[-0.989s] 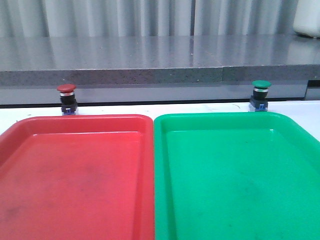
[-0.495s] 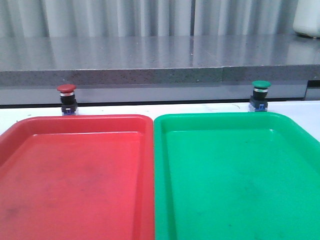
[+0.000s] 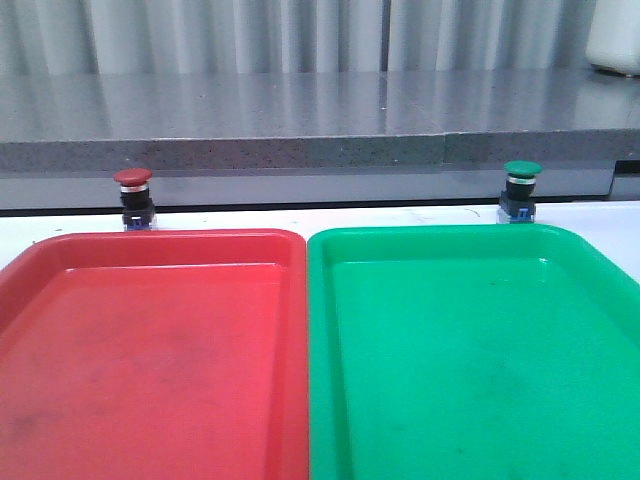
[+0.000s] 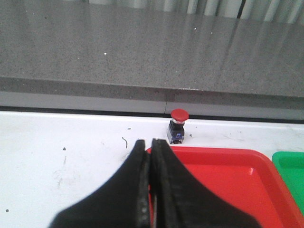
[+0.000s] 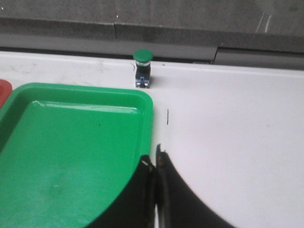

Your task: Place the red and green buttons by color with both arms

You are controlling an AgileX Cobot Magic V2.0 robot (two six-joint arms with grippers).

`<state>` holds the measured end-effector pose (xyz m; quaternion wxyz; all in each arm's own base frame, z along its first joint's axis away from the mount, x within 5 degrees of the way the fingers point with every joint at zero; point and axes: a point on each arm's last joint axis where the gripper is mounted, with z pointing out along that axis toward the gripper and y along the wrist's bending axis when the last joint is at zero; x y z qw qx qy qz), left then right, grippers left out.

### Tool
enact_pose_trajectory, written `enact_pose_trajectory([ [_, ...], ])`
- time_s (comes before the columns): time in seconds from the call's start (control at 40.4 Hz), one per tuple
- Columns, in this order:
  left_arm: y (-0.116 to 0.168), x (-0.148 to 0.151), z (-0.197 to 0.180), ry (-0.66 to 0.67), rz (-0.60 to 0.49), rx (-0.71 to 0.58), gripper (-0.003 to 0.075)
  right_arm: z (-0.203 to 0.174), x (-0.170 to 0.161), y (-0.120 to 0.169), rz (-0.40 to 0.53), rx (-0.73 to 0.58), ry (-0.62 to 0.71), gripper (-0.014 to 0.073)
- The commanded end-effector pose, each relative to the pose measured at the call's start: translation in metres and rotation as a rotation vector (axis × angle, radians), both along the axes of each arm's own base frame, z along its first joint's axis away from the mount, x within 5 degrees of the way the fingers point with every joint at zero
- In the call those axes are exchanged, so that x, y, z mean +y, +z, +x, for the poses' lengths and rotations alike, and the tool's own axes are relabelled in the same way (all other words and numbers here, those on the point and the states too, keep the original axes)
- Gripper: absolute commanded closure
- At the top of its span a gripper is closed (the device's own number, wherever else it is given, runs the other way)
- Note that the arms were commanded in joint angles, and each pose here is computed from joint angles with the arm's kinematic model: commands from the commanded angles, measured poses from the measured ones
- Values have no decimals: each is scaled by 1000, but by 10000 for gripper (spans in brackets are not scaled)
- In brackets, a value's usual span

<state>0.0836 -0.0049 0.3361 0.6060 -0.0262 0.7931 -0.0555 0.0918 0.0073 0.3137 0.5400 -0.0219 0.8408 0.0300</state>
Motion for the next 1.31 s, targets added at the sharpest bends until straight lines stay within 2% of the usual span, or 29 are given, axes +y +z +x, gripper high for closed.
enact_pose_trajectory([
  [0.0, 13, -1, 9, -8, -12, -58, 740, 11, -1, 12, -16, -50, -6, 665],
  [0.297, 6, -2, 25, -8, -8, 9, 740, 30, 1, 0, -23, 51, -5, 662],
  [0.396, 5, -3, 28, -8, -7, 24, 740, 35, 0, -3, -38, 74, -6, 624],
  [0.495, 3, -3, 31, -8, -6, 39, 740, 41, 0, -6, -48, 96, -6, 490],
  [0.643, 1, -3, 34, -8, -5, 56, 739, 45, 0, -8, -50, 112, -6, 201],
  [0.717, 0, -3, 37, -8, -3, 69, 724, 46, 0, -9, -50, 114, -5, 118],
  [0.816, -3, -3, 41, -6, 7, 86, 611, 46, 0, -9, -50, 114, -5, 88],
  [1.014, -8, -3, 52, -5, 16, 118, 199, 46, 0, -9, -50, 115, -5, 88],
  [1.088, -10, -5, 58, -11, 9, 140, 141, 46, 0, -9, -50, 115, -5, 88],
  [1.286, 2, -18, 87, -80, 24, 197, 147, 46, 0, -9, -50, 115, -5, 88],
])
